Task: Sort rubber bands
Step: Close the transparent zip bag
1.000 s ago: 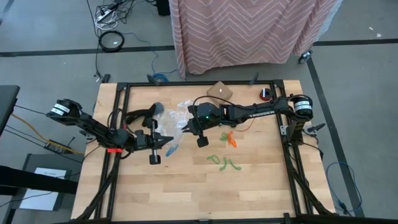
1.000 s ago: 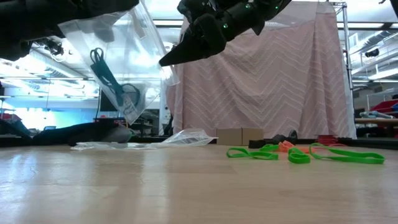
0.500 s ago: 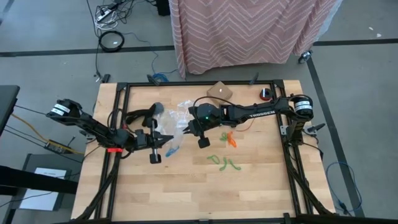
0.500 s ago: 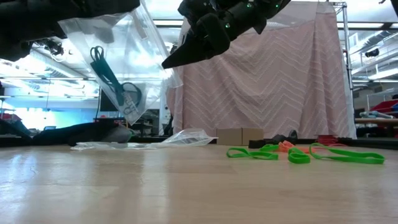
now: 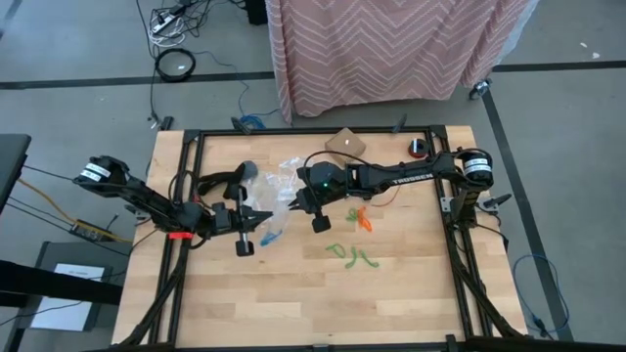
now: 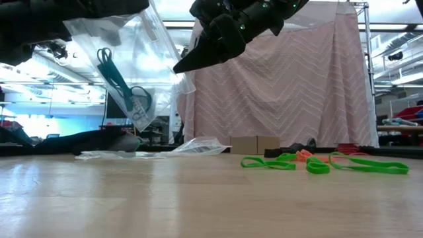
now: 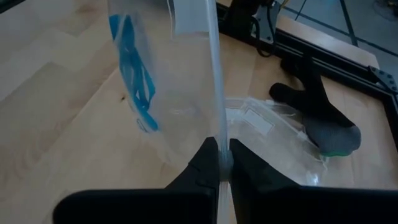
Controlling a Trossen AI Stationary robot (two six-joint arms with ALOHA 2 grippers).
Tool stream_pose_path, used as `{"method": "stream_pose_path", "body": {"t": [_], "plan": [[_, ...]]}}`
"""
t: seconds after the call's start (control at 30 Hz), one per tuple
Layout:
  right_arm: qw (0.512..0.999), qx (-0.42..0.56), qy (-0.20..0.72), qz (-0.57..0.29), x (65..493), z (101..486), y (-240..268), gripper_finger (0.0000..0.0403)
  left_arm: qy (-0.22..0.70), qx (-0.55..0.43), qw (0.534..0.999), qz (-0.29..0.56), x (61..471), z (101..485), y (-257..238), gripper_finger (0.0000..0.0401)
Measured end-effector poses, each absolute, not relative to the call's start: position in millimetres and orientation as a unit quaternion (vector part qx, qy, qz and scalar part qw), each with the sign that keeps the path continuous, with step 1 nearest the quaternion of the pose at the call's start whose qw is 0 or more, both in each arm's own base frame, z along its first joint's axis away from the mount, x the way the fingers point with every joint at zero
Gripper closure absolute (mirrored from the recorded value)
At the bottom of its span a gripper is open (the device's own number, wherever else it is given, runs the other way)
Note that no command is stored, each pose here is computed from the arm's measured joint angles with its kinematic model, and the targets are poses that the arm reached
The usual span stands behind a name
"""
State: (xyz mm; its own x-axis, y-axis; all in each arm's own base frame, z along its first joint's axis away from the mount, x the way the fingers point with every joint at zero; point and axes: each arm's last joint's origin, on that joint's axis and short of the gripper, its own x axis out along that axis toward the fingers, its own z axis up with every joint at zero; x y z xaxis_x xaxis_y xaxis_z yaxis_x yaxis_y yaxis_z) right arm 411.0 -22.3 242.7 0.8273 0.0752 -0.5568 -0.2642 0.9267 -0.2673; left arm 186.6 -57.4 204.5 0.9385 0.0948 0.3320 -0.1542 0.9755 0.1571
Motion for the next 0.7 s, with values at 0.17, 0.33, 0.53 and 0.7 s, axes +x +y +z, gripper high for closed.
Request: {"method": "stream_pose_path", "body": {"t": [0.17, 0.33, 0.53, 0.7], "plan": [[0.940, -0.168, 0.283, 0.090, 410.7, 242.4, -22.4, 0.0390, -0.170, 0.102, 0.977, 0.073, 185.8, 206.2, -56.8, 0.0401], [0.939, -0.168, 0.286, 0.089, 410.2, 241.7, -23.1, 0.0390, -0.169, 0.106, 0.977, 0.080, 184.7, 207.7, -56.0, 0.0401], [0.926, -0.167, 0.330, 0.075, 406.9, 228.7, -26.8, 0.0387, -0.211, 0.097, 0.970, 0.075, 180.6, 218.3, -56.3, 0.0401], [0.926, -0.163, 0.335, 0.056, 407.2, 230.6, -28.2, 0.0385, -0.197, 0.102, 0.972, 0.081, 180.3, 216.6, -55.5, 0.0401]]}}
